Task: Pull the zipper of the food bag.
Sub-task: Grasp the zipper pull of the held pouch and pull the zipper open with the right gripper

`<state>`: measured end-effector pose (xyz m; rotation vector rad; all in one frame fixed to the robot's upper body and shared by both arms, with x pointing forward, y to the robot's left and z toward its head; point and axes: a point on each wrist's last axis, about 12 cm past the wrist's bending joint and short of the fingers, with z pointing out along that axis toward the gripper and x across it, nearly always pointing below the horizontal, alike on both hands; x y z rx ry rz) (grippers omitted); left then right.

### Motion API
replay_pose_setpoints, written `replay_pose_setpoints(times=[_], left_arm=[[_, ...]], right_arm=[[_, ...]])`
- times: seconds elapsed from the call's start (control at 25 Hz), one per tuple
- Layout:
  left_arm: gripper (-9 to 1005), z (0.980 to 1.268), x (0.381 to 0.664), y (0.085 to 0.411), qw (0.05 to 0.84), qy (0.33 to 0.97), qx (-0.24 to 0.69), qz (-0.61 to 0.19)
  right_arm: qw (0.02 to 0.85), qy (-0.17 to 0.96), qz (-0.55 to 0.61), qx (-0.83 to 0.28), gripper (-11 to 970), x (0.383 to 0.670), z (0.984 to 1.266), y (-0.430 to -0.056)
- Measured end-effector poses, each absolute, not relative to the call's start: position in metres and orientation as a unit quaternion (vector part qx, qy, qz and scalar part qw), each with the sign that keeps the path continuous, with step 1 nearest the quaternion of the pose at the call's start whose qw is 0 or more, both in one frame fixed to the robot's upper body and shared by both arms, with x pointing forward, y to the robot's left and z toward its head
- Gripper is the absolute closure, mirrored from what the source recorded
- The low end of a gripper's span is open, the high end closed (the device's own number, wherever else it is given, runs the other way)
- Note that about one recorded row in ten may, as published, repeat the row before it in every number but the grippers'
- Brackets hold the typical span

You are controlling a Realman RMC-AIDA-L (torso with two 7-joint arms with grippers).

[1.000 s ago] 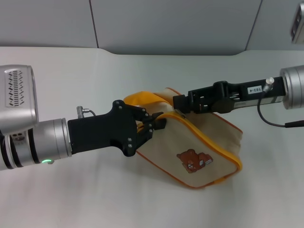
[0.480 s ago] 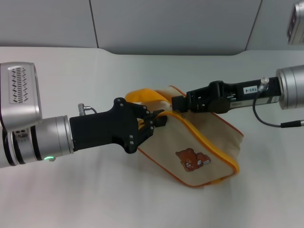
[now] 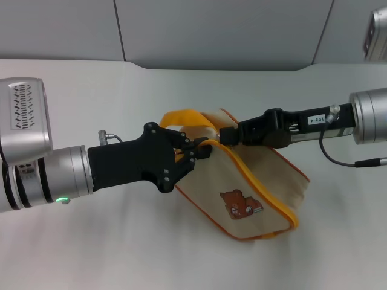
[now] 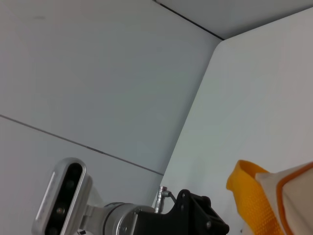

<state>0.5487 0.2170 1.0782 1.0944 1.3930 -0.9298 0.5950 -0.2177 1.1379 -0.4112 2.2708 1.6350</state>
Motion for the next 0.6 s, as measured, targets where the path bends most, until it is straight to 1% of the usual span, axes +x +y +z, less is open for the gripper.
replay_pose_setpoints(times=[0.48, 0.6], left_arm=[[939, 1.0761, 0.5469, 0.2194, 0.541, 0.589, 0.458, -0.388], [939, 1.0757, 0.5465, 0.2207, 0.541, 0.590, 0.457, -0.387]], right_arm=[[0.180, 0.785, 0.569, -0.168, 876, 0.5926, 1.1354, -0.2175], [0.183, 0.784, 0.568, -0.170, 877, 0.5924, 1.1350, -0.2181]])
